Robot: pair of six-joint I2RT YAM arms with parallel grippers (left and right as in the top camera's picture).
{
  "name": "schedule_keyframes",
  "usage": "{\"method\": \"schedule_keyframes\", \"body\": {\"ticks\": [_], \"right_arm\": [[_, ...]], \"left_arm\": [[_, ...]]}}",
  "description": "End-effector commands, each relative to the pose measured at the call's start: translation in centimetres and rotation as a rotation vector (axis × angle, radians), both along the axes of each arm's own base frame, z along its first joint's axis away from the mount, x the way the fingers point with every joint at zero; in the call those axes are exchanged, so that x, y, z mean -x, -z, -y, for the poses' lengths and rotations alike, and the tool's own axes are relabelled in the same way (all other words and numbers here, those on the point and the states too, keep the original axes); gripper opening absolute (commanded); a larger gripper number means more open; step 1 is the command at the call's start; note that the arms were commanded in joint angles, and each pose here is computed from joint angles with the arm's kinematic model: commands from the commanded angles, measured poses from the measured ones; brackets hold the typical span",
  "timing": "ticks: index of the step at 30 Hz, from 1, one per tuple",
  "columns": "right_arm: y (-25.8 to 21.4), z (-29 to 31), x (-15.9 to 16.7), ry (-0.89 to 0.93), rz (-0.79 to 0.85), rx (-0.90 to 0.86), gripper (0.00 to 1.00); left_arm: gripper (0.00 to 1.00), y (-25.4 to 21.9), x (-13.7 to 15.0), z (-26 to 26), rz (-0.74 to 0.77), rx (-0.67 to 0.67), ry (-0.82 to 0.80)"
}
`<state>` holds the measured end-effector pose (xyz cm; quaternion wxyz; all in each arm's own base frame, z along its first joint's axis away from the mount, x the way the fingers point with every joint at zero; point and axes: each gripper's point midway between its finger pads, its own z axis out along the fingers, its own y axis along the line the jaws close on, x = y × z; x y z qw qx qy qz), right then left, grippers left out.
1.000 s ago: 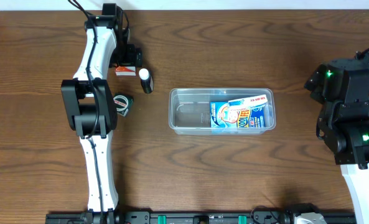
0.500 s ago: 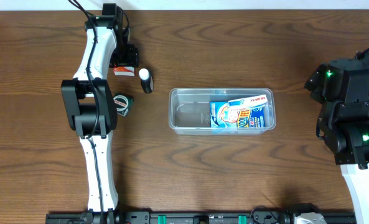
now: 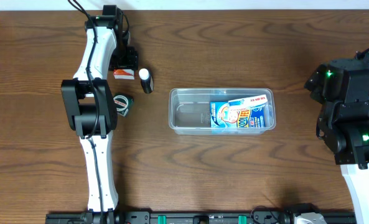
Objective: Pack container
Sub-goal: 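Lower the left gripper onto the red box and close on it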
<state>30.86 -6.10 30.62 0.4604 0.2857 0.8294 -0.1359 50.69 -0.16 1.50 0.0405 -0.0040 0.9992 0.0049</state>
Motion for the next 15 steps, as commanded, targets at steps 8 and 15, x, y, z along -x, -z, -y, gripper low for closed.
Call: {"method": "schedule_keyframes", "body": {"ticks": [8,15], "right_arm": [[-0.5,0.6,0.1,0.032,0.016,0.005,0.99],[-0.5,0.6,0.1,0.031,0.016,0.005,0.99]], "left_arm": [[0.74,-11.6,-0.5,-0.6,0.205,-0.005,-0.039],[0.75,-17.5,0.1,-0.4,0.323,0.003,-0.058]]}}
